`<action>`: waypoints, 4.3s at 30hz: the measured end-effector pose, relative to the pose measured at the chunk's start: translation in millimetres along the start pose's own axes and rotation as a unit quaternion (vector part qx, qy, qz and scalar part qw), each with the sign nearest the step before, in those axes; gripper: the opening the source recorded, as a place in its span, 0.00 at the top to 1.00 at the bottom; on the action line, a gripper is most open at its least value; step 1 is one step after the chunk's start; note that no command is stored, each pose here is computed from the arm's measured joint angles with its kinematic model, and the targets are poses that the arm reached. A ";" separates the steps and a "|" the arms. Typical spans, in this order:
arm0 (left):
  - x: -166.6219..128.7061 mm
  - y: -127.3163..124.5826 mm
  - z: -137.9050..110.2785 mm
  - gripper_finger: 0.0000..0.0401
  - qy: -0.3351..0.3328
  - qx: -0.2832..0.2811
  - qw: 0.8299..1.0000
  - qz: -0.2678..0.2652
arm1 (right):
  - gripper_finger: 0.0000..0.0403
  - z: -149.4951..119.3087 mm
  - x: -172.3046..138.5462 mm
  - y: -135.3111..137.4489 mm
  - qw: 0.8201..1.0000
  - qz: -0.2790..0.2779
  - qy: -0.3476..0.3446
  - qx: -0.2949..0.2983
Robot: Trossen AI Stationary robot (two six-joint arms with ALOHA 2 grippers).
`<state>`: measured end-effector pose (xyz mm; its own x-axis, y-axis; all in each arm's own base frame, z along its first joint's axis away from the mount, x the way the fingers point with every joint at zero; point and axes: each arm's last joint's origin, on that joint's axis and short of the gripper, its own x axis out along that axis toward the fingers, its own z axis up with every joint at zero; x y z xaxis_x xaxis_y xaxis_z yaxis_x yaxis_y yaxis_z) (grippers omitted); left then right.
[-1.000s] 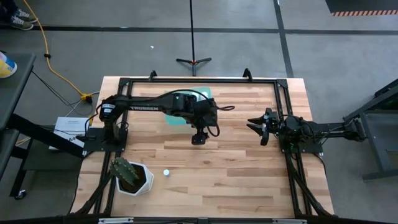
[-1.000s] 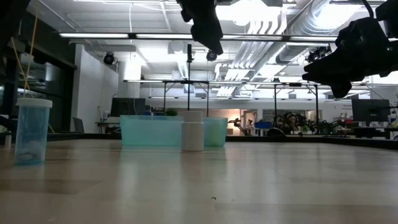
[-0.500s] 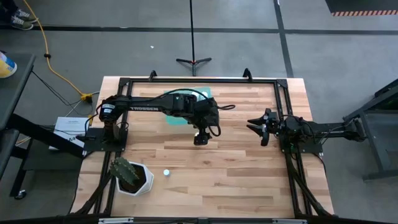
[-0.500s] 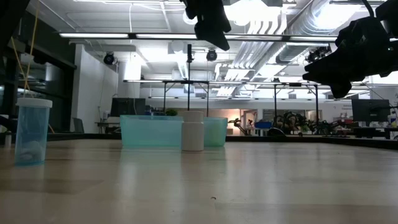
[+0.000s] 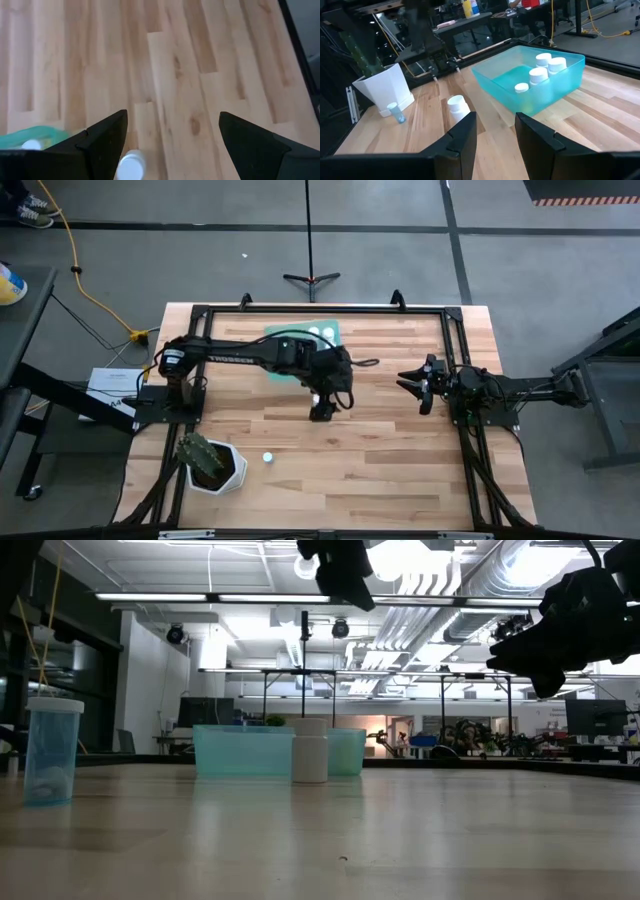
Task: Pick and place pill bottles into a basket
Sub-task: Put the white pill bottle into the green bin
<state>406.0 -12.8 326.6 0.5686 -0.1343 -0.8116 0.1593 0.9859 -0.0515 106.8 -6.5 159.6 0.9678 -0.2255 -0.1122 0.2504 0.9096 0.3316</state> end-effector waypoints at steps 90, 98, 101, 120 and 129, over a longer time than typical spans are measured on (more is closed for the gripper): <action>89.4 32.3 -94.7 0.35 0.116 -0.043 0.991 0.049 | 0.69 -0.7 0.0 -0.3 1.000 -0.002 0.005 0.000; 89.4 32.4 -94.6 0.45 0.116 -0.043 0.991 0.049 | 0.69 -0.7 0.0 -0.3 1.000 -0.002 0.005 0.007; 89.2 32.4 -94.5 0.49 0.115 -0.043 0.991 0.050 | 0.69 -0.7 0.0 -0.3 1.000 -0.002 0.005 0.012; 81.7 31.7 -88.1 0.51 0.125 -0.044 0.990 0.043 | 0.69 -0.7 0.0 -0.3 1.000 -0.002 0.005 0.009; 51.2 31.2 -60.2 0.48 0.128 -0.025 0.990 0.047 | 0.69 -0.8 0.0 -0.3 1.000 -0.002 0.005 0.008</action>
<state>391.5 17.0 248.4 0.3545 -0.0179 -0.9349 0.0716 0.9974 0.0081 106.7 -6.5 158.8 0.9664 -0.2258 -0.1225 0.2548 0.9027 0.3466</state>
